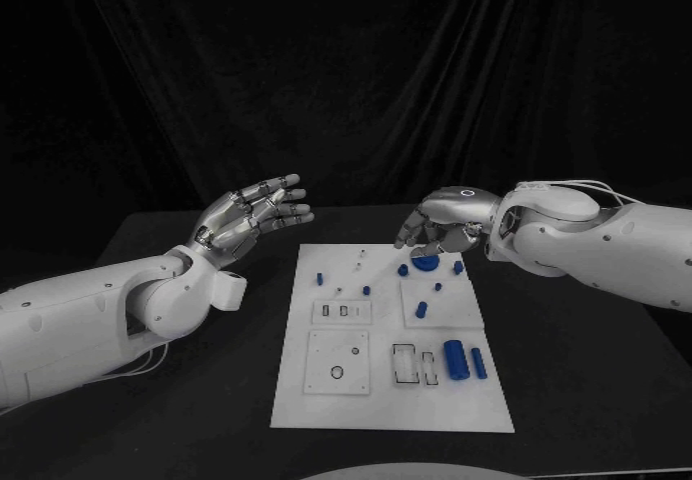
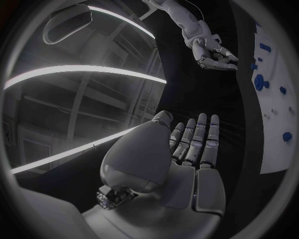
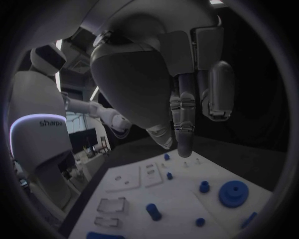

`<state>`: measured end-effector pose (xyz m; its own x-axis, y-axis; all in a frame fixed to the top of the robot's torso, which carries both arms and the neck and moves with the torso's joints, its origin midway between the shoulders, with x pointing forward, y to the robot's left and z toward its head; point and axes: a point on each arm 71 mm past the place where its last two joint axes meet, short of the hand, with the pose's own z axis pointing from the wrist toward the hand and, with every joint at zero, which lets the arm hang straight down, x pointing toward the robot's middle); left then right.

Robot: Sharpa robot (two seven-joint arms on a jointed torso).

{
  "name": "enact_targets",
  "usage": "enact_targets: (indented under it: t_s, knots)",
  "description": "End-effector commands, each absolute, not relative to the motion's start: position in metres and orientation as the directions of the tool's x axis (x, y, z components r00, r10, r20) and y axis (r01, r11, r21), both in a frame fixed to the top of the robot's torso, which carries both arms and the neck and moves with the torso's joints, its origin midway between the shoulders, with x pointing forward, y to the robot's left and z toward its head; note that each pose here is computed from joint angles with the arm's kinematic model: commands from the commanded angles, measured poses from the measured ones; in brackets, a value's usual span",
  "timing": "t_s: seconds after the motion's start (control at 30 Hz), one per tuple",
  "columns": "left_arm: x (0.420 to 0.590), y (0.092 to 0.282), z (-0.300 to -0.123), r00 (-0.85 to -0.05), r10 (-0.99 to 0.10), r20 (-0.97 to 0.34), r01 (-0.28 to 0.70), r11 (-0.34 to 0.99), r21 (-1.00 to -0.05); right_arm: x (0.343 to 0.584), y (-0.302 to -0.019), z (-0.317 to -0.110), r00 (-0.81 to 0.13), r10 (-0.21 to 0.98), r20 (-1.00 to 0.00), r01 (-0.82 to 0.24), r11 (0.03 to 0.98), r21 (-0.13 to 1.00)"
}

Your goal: Assemble the parts on the task board

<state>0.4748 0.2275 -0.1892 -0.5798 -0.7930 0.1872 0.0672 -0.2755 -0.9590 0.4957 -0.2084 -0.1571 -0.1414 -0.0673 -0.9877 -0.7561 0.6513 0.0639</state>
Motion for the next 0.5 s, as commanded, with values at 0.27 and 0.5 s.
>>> enact_targets:
  t_s: [0.27, 0.5]
  knots:
    - [0.4683, 0.2292, -0.1735, -0.597, -0.782, 0.180, 0.140, -0.323, -0.936, 0.4965, -0.2129, -0.1578, 0.056, -0.314, -0.948, -0.700, 0.665, -0.261]
    - [0.4691, 0.2292, -0.1730, -0.602, -0.778, 0.181, 0.131, -0.320, -0.938, 0.4982, -0.2162, -0.1583, 0.107, -0.277, -0.955, -0.685, 0.676, -0.273]
